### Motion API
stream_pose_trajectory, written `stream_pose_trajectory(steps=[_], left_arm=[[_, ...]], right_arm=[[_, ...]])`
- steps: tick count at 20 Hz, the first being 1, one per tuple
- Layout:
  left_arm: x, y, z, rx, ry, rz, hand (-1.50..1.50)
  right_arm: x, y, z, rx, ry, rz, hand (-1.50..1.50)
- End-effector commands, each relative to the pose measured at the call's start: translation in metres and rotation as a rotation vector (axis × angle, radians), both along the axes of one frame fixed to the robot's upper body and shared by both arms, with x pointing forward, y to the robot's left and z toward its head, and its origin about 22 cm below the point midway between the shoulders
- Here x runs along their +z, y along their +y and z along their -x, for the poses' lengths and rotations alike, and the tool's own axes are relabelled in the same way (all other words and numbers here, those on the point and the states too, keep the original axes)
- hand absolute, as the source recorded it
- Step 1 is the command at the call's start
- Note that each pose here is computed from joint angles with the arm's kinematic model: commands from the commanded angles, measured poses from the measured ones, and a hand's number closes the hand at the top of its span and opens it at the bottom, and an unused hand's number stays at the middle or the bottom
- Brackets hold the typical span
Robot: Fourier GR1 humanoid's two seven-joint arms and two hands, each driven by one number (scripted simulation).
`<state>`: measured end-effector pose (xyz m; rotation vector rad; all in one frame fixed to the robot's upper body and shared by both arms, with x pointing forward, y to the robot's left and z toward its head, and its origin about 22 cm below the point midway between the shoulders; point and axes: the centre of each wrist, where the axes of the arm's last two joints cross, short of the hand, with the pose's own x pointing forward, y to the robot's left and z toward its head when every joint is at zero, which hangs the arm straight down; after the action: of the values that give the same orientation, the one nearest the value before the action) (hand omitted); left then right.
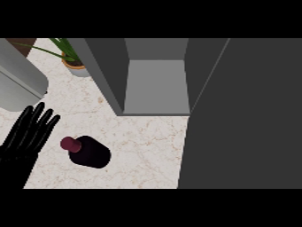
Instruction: Pick up the wine, place it into the cabinet and close the cabinet
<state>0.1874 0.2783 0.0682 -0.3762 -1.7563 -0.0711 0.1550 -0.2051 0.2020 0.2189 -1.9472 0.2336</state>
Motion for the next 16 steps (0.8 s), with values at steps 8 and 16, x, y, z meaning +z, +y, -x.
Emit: stream_pose_trajectory(steps=[8,16], left_arm=[[-0.075,0.020,-0.034,-0.024,0.095,-0.038,-1.50],[-0.137,0.016,-0.026,-0.034,0.126,-0.055,-1.50]], right_arm=[[0.003,-0.008,0.006,0.013,-0.008,-0.025,-1.50],[0.017,0.003,0.013,0.026,-0.031,-0.038,-1.50]])
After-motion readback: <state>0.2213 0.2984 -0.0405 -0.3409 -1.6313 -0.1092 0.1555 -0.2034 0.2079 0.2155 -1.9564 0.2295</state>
